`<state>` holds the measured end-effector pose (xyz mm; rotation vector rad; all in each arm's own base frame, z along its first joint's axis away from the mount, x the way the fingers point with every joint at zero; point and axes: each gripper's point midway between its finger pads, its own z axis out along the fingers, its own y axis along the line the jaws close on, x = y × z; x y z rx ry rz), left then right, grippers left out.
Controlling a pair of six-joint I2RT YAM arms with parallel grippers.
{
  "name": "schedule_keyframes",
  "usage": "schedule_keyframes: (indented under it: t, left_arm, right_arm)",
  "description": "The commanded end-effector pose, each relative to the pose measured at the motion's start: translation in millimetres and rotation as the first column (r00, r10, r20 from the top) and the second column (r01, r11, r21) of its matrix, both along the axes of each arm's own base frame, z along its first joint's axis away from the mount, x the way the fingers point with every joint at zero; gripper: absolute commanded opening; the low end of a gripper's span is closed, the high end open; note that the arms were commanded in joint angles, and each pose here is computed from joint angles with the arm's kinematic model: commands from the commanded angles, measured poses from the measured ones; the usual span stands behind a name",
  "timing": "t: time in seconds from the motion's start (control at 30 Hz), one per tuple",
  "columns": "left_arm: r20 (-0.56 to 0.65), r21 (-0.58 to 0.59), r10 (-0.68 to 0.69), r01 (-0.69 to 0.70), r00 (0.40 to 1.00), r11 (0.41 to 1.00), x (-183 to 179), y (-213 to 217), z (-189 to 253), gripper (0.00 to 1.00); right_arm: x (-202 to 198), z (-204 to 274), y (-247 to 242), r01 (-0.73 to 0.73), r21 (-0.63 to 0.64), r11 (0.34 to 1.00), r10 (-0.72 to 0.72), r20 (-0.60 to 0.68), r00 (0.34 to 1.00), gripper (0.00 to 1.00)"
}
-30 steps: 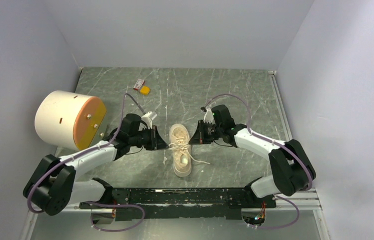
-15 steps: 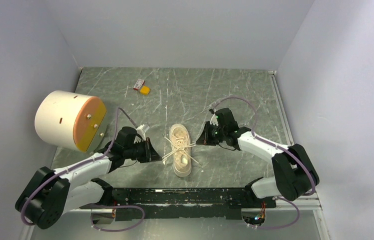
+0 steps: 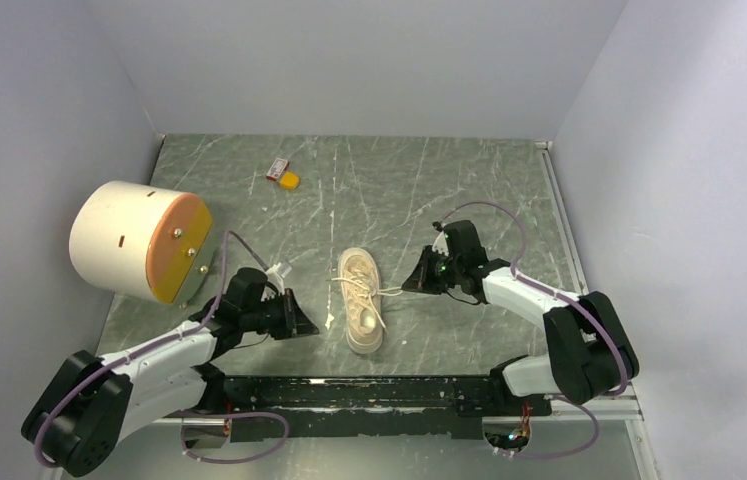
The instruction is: Tie the shoes
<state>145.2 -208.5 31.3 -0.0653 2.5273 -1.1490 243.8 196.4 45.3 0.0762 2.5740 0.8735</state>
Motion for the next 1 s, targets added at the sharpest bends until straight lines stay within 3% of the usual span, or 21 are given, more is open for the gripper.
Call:
schedule_keyframes:
  t: [0.0, 0.17, 0.23, 0.47, 0.57, 0.63, 0.73, 0.83, 0.87, 0.97]
  left_arm:
    - [0.218, -0.08, -0.119, 0.139, 0.969, 0.987, 23.8, -26.1, 55.1, 0.27]
    - [0.461, -0.042, -0.204, 0.251, 0.864, 0.967, 59.3, -46.8, 116.6, 0.92]
    - [0.457, -0.011, -0.243, 0.279, 0.856, 0.96, 72.5, -55.6, 117.5, 0.97]
    - [0.413, 0.046, -0.317, 0.329, 0.854, 0.943, 108.7, -83.8, 98.2, 0.97]
    - [0.382, 0.08, -0.371, 0.37, 0.847, 0.926, 109.0, -94.3, 85.4, 0.94]
    - [0.373, 0.087, -0.399, 0.396, 0.838, 0.914, 103.4, -99.3, 80.3, 0.86]
    - [0.334, 0.102, -0.409, 0.399, 0.849, 0.911, 95.8, -96.1, 66.9, 0.57]
    - [0.29, 0.18, -0.387, 0.347, 0.875, 0.92, 95.5, -79.7, 52.9, 0.12]
    - [0.284, 0.201, -0.379, 0.332, 0.881, 0.922, 94.9, -74.6, 51.7, 0.06]
    - [0.252, 0.202, -0.356, 0.311, 0.9, 0.929, 81.2, -63.2, 54.1, 0.05]
  right_arm:
    - [-2.7, 26.5, 23.4, -0.147, 0.14, 0.979, 0.136, 0.085, 0.987, 0.0]
    - [-6.6, 35.5, 33.0, -0.227, 0.185, 0.956, 0.208, 0.116, 0.971, 0.0]
    - [-8.8, 37.1, 35.8, -0.248, 0.201, 0.948, 0.229, 0.116, 0.967, 0.0]
    - [-11.0, 41.3, 38.7, -0.263, 0.224, 0.938, 0.24, 0.126, 0.963, 0.0]
    - [-11.0, 41.0, 38.6, -0.265, 0.224, 0.938, 0.242, 0.126, 0.962, 0.0]
    - [-11.3, 41.3, 39.3, -0.269, 0.228, 0.936, 0.246, 0.124, 0.961, 0.0]
    - [-11.5, 41.9, 39.3, -0.269, 0.228, 0.936, 0.247, 0.123, 0.961, 0.0]
    - [-12.4, 43.6, 38.3, -0.269, 0.224, 0.937, 0.246, 0.124, 0.961, 0.0]
    - [-13.5, 44.4, 38.0, -0.269, 0.224, 0.937, 0.247, 0.123, 0.961, 0.0]
    - [-15.9, 44.5, 33.1, -0.247, 0.203, 0.947, 0.228, 0.113, 0.967, 0.0]
